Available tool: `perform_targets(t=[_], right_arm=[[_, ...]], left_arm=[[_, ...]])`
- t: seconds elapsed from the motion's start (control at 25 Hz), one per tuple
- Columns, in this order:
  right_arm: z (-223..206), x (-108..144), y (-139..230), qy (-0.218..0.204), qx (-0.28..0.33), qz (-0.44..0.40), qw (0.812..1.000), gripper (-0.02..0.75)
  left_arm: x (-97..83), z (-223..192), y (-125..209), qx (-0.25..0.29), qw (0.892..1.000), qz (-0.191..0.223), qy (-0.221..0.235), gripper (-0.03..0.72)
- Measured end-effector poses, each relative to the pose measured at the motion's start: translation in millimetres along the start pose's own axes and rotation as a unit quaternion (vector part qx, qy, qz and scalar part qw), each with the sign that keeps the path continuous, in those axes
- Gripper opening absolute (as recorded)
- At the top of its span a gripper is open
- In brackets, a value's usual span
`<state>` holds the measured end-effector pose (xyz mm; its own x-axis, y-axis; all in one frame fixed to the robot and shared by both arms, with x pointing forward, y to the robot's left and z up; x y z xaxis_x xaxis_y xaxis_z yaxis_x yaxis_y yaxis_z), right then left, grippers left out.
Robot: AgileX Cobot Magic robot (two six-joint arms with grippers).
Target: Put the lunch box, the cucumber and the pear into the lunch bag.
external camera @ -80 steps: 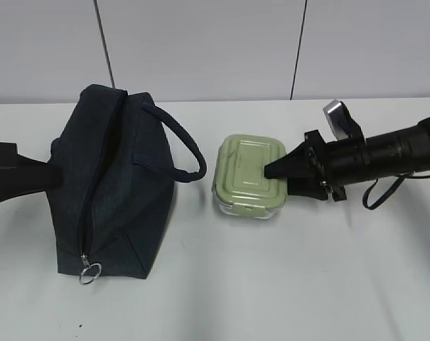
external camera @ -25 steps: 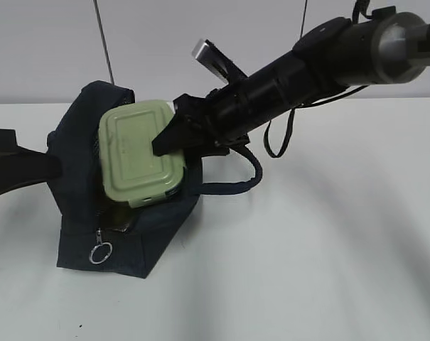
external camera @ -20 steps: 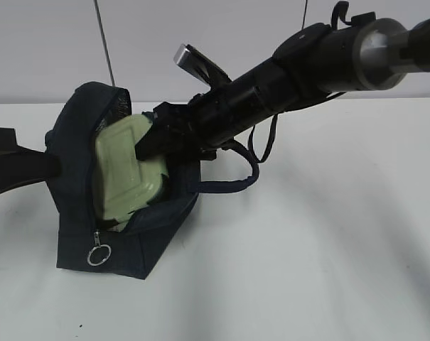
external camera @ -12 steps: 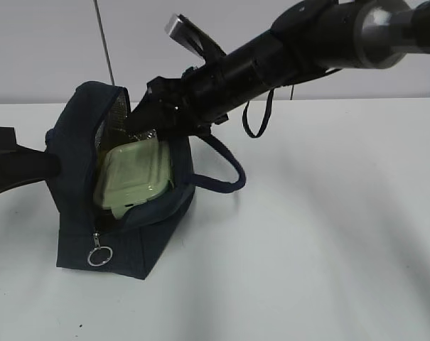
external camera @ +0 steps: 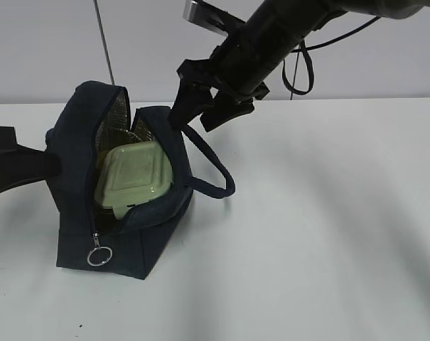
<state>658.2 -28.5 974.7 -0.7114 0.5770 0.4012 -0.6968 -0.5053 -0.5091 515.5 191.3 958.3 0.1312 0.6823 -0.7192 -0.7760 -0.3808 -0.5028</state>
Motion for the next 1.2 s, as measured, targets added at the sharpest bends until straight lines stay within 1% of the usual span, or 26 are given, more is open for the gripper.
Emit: perform_targets(t=[0.16,0.28,0.36,0.44,0.48,0.56,0.64,0.68,0.76,0.92,1.0,1.2], right_arm=[[-15,4,4,-0.012,0.012,-0.004,1.000,0.526],[-32,0,9,-0.019,0.023,-0.014,0.999,0.524],[-41,-4,14,-0.021,0.031,-0.020,0.999,0.498],[-46,-7,16,-0.021,0.034,-0.025,0.999,0.426],[-47,-8,16,-0.021,0.034,-0.025,0.999,0.363],[-47,-9,14,-0.018,0.030,-0.025,0.999,0.204],[-47,-10,13,-0.014,0.027,-0.025,0.999,0.073],[-47,-11,14,-0.013,0.028,-0.024,0.999,0.033],[-47,-11,14,-0.011,0.028,-0.023,0.999,0.012],[-43,-18,18,-0.009,0.037,-0.026,0.999,0.008],[-39,-25,23,0.000,0.047,-0.025,0.999,0.008],[-8,-39,29,0.029,0.059,-0.017,0.998,0.008]], left_arm=[[-0.5,0,-1,-0.002,1.000,0.003,0.001,-0.015],[-0.7,0,-1,-0.003,1.000,0.004,0.002,-0.015],[-0.8,0,-1,-0.004,1.000,0.005,0.002,-0.015],[-0.9,0,-2,-0.004,1.000,0.006,0.003,-0.015],[-1.1,0,-2,-0.005,1.000,0.007,0.003,-0.015],[-0.9,0,-2,-0.005,1.000,0.007,0.003,-0.015],[-1.0,0,-2,-0.006,1.000,0.008,0.003,-0.015],[-1.1,0,-2,-0.006,1.000,0.008,0.003,-0.015],[-1.1,0,-2,-0.006,1.000,0.008,0.003,-0.015],[-2.1,0,-2,-0.006,1.000,0.003,0.006,-0.015],[-5.1,0,-1,-0.004,1.000,-0.003,0.014,-0.015],[-13.7,0,-3,-0.001,0.999,-0.008,0.032,-0.015]])
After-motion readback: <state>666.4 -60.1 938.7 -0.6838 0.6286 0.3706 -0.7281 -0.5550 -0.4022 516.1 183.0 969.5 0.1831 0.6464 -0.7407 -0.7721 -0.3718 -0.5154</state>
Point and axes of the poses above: a point on each arm's last joint axis where the gripper is mounted, z pointing back along that axis away from the gripper, x along the wrist's bending axis when the last joint is at zero, y = z × x, the point moved 9 cm from there along -z, pointing out along that axis toward the gripper, and after that the axes turned 10 degrees about z, right-handed, at the moved point
